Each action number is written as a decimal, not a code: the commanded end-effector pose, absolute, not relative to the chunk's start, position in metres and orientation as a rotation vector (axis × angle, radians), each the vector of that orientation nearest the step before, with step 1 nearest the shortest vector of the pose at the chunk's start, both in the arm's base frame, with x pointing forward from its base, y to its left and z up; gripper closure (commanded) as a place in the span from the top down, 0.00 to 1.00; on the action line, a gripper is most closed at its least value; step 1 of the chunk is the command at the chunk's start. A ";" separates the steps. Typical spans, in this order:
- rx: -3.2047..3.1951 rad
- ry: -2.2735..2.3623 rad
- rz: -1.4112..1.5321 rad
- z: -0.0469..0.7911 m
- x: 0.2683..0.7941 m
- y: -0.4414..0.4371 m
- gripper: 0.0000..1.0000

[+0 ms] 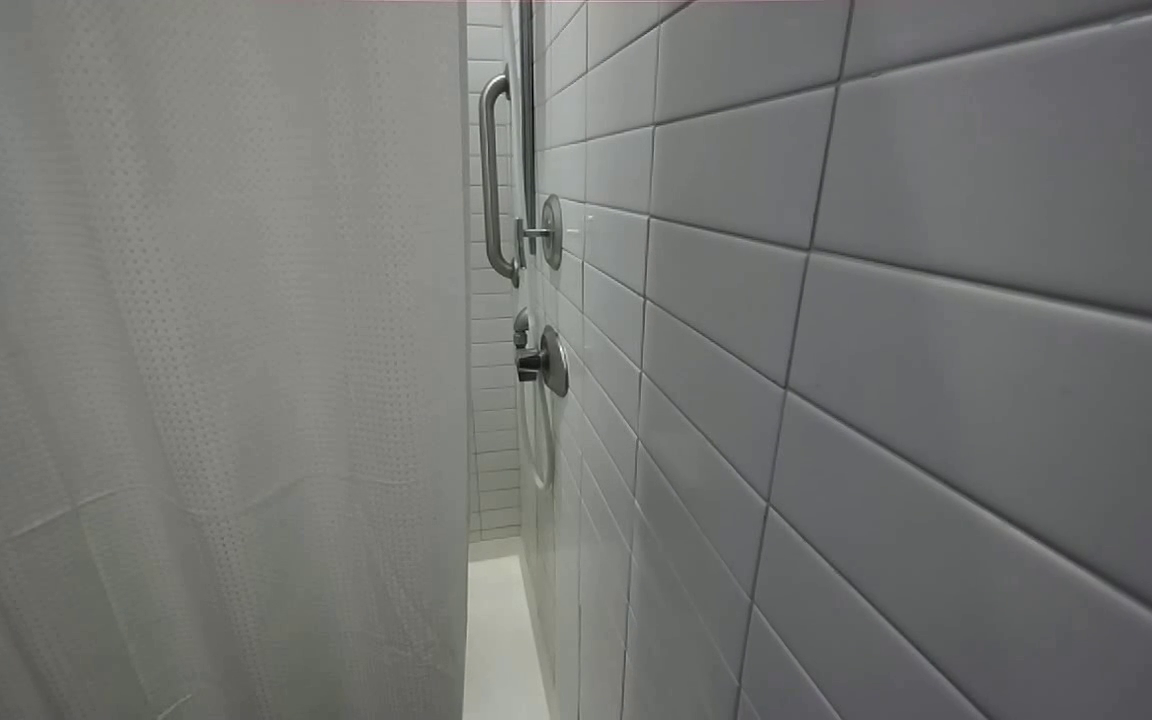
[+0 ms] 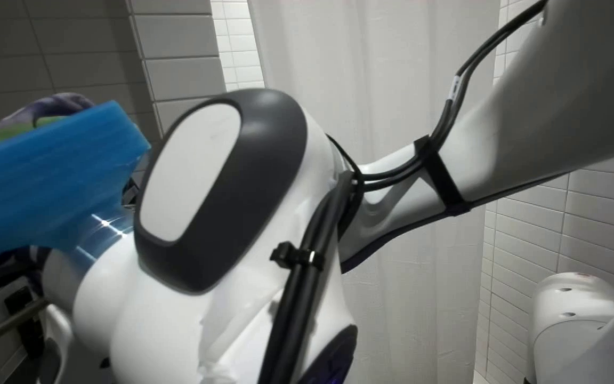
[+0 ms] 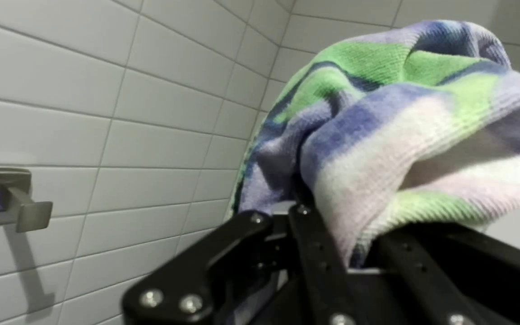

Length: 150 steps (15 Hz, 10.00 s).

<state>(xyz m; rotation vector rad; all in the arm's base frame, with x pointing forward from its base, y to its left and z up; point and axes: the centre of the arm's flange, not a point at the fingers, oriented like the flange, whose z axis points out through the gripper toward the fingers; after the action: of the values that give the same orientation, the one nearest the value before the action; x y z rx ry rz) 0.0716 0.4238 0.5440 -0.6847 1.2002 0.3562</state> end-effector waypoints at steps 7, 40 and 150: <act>-0.371 1.049 0.321 0.574 0.065 0.367 0.04; -0.216 0.677 -0.141 0.677 -0.049 0.278 0.41; 2.215 1.913 1.442 0.591 0.029 0.306 1.00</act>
<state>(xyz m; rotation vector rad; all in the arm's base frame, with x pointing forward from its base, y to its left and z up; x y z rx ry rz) 0.0275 0.2791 0.5824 2.1225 1.8236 1.3761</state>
